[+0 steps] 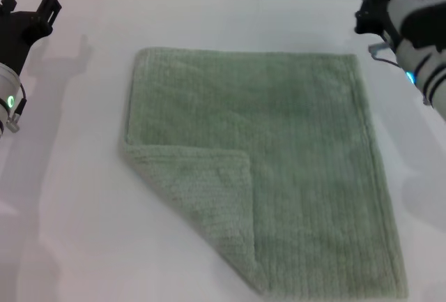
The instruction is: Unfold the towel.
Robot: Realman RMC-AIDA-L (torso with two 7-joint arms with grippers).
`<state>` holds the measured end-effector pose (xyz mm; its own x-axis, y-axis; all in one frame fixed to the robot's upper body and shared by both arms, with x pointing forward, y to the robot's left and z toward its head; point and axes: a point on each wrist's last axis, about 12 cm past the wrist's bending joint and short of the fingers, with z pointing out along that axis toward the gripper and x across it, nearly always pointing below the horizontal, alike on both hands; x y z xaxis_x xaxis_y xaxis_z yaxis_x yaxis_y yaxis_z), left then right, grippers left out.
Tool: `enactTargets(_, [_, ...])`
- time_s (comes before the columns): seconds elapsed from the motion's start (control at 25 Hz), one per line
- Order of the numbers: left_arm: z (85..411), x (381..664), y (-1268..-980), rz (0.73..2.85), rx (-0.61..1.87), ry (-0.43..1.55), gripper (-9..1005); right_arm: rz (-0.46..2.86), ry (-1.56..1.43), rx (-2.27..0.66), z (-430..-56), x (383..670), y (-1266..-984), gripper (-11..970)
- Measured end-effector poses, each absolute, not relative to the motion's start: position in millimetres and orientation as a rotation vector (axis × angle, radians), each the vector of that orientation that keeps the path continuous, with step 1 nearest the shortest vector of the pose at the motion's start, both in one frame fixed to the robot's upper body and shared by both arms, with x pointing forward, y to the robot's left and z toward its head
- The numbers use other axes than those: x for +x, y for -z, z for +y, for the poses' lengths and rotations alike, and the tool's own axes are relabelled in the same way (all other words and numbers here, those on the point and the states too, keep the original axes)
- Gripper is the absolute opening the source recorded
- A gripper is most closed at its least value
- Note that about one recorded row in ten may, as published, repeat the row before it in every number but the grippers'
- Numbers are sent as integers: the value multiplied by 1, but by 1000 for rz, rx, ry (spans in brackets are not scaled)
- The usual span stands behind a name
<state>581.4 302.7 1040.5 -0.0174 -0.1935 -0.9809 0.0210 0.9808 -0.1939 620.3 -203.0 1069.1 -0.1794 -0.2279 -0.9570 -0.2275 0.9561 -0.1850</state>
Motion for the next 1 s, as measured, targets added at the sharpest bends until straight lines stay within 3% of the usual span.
enactTargets(0.08, [304,581,-1041,1579,-135,167,773,1842,-36,-397,-198,627,-1083,40])
enactTargets(0.48, [312,582,-1044,1565,-134,147,773,2156,-236,-617,-210,643,-1130,-1])
enactTargets(1.0, [310,587,-1050,1540,-115,149,772,2439,-192,-864,-204,653,-1149,0])
